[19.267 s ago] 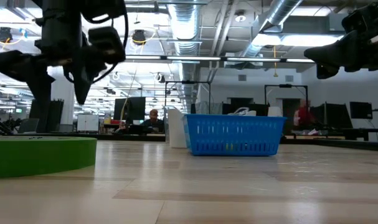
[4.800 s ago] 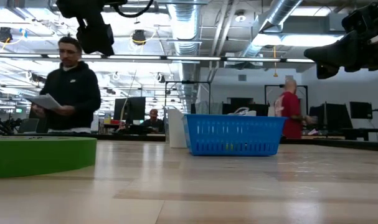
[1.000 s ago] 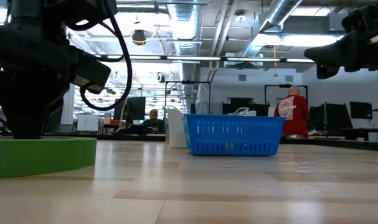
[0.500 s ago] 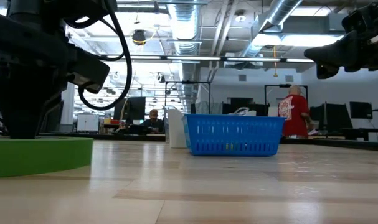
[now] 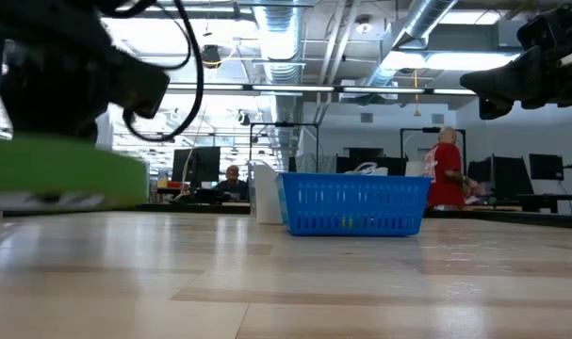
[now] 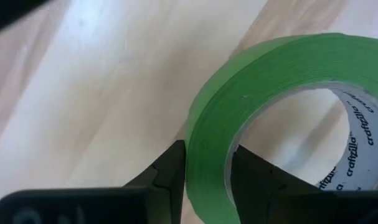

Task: Pick and place Stapler, Stapler remover, tape
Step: Put the green tape into the transparent bin

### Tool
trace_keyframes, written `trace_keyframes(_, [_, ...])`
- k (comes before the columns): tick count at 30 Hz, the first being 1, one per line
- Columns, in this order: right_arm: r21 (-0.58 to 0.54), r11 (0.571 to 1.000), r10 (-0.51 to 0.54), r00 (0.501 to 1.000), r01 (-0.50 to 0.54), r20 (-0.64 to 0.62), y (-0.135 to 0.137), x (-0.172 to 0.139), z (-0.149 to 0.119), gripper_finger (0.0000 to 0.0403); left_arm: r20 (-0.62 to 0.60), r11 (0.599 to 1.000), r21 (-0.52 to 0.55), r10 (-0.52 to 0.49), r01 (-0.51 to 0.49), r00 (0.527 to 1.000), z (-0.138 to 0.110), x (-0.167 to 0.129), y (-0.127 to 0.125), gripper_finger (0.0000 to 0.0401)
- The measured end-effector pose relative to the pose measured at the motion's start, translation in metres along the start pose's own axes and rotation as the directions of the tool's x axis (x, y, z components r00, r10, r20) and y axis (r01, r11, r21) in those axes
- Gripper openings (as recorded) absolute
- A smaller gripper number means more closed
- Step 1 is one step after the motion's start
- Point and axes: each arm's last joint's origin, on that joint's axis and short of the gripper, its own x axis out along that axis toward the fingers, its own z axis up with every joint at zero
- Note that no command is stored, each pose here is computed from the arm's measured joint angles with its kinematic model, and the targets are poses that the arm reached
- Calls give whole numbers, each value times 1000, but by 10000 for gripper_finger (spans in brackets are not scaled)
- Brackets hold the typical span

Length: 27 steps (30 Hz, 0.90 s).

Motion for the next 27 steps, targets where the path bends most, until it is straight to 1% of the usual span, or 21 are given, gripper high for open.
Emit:
trace_keyframes(9, [0,1000,0,1000,0,0,0,0,0,1,121,989,-58,-126,134,985,15,-44,13,93])
trace_keyframes(14, [0,1000,1,1000,-1,0,0,0,0,1,206,979,-85,-165,185,965,21,-64,21,93])
trace_keyframes(19, [0,1000,0,1000,0,0,0,0,0,1,252,968,-101,-198,229,947,24,-77,27,93])
trace_keyframes(24, [0,1000,1,1000,-1,0,0,0,0,1,273,963,-101,-213,249,938,25,-82,30,93])
trace_keyframes(27, [0,1000,0,1000,0,0,0,0,0,1,303,964,-50,-236,262,923,29,-84,28,93])
